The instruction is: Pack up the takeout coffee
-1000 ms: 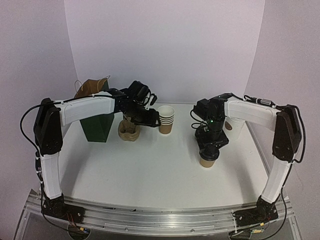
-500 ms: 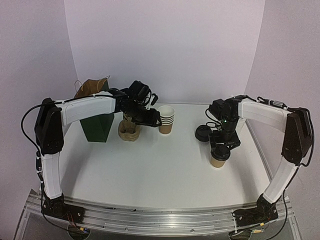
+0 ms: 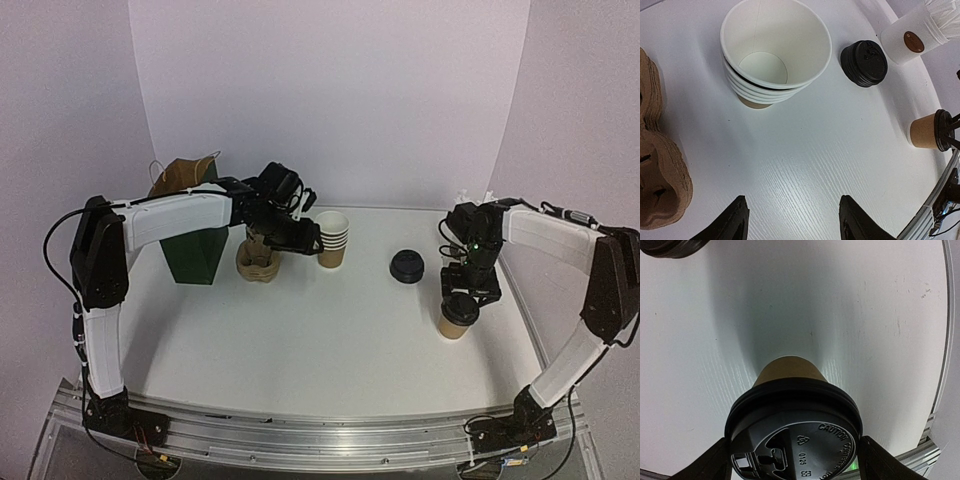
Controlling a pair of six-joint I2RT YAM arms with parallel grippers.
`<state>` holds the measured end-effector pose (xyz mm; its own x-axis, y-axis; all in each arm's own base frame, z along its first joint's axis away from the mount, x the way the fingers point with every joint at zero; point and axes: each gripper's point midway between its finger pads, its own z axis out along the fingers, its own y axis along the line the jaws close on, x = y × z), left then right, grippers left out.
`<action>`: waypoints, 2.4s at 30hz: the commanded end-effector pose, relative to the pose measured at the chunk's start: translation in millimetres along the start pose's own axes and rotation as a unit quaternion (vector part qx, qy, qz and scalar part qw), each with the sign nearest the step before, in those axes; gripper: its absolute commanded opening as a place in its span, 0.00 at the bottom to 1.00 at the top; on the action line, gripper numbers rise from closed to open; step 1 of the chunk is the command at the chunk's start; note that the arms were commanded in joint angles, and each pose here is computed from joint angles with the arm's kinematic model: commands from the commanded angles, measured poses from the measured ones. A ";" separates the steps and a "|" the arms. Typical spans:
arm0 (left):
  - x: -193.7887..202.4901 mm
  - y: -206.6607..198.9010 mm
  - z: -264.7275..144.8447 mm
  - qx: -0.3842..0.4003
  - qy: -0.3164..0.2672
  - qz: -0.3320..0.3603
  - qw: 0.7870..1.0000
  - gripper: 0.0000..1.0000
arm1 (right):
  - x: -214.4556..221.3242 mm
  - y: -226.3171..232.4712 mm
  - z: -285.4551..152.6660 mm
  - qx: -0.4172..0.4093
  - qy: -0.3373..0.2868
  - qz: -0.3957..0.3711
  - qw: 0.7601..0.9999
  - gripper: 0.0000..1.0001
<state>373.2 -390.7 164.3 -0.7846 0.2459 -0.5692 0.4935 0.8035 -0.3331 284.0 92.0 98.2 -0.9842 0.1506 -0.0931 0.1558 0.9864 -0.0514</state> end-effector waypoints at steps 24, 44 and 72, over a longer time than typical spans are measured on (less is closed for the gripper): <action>-15.4 -13.0 -7.9 0.020 -0.017 0.017 1.000 0.61 | 19.3 -22.9 4.3 -0.002 -0.005 0.084 0.996 0.91; -51.5 -25.1 -42.6 0.017 -0.065 0.020 0.998 0.61 | -62.8 22.8 -102.3 -0.097 -0.116 0.037 0.988 0.98; -146.5 109.6 -309.6 -0.296 -0.324 -0.076 0.895 0.84 | -92.8 179.9 -128.1 -0.240 -0.120 -0.067 0.961 0.98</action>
<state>435.7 -226.4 416.8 -0.4194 -0.0662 -0.9054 0.1158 0.9853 -0.1257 383.1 247.4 210.1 -0.9428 0.0537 -0.3291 -0.0549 0.9485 0.3119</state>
